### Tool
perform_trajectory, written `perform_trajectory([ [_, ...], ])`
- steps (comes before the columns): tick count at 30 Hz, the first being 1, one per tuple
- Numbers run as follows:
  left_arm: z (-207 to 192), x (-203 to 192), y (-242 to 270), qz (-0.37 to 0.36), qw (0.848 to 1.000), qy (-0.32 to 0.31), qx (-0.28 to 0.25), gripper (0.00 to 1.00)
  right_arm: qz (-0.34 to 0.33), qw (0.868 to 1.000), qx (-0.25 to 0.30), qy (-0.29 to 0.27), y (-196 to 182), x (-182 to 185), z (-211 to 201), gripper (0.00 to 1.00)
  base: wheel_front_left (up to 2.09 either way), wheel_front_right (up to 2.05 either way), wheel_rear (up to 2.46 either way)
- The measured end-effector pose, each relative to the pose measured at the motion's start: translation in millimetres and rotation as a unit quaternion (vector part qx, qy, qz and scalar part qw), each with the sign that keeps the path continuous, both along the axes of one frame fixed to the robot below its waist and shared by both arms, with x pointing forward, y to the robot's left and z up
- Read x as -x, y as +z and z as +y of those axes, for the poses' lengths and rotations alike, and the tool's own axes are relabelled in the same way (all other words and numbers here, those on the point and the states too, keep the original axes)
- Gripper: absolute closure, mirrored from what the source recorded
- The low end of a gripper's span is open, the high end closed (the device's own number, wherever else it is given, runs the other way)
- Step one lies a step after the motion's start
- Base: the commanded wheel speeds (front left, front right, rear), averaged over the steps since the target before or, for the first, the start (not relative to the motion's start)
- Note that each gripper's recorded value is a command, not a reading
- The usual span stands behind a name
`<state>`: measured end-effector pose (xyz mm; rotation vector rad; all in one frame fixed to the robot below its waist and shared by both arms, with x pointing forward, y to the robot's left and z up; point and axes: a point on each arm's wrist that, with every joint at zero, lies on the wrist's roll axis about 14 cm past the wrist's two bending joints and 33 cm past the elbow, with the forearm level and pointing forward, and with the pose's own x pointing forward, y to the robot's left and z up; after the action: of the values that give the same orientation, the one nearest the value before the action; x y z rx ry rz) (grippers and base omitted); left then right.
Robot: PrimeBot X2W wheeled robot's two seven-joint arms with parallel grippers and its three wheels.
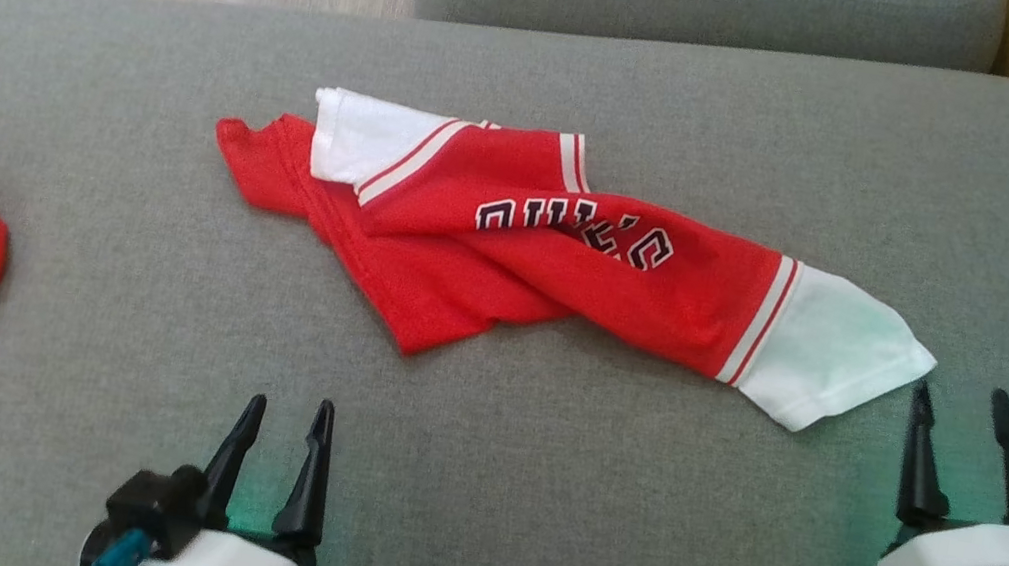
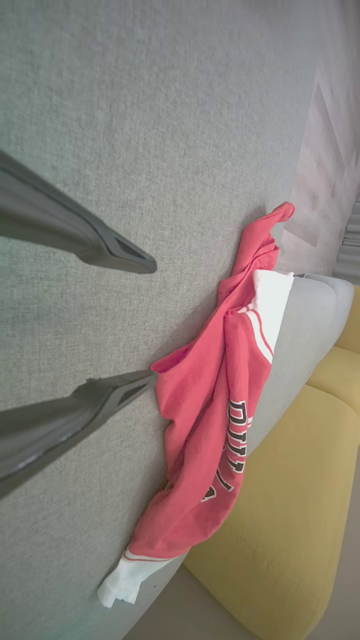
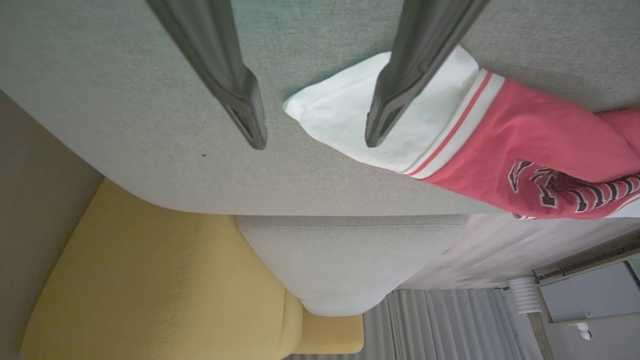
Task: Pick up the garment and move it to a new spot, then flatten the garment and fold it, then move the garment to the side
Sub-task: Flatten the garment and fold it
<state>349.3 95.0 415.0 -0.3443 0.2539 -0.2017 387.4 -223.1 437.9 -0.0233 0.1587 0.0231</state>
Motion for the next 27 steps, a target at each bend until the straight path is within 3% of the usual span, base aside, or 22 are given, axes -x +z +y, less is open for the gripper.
perform_trajectory([
  [9, -27.8, -40.8, -6.9, 0.012, 0.999, -0.047, 0.025, 0.00, 0.022, 0.999, -0.011, 0.020, -18.6, -13.6, 19.8, 0.00, 0.00, 0.00, 0.00],
  [16, -54.8, -47.5, -34.0, 0.062, 0.993, -0.083, 0.050, 0.00, 0.038, 0.999, -0.008, 0.002, -29.7, -13.4, 3.4, 0.00, 0.00, 0.00, 0.00],
  [25, -73.6, -71.1, -24.7, 0.044, 0.991, -0.107, 0.062, 0.00, 0.044, 0.999, -0.008, -0.010, -33.8, -14.7, -6.0, 0.00, 0.00, 0.00, 0.00],
  [26, -73.9, -73.1, -20.8, 0.038, 0.992, -0.106, 0.065, 0.08, 0.044, 0.999, -0.008, -0.009, -33.7, -14.8, -5.2, 0.00, 0.00, 0.00, 0.00],
  [27, -74.4, -74.8, -16.3, 0.030, 0.992, -0.107, 0.066, 0.41, 0.043, 0.999, -0.009, -0.007, -33.4, -14.8, -4.1, 0.00, 0.00, 0.00, 0.00],
])
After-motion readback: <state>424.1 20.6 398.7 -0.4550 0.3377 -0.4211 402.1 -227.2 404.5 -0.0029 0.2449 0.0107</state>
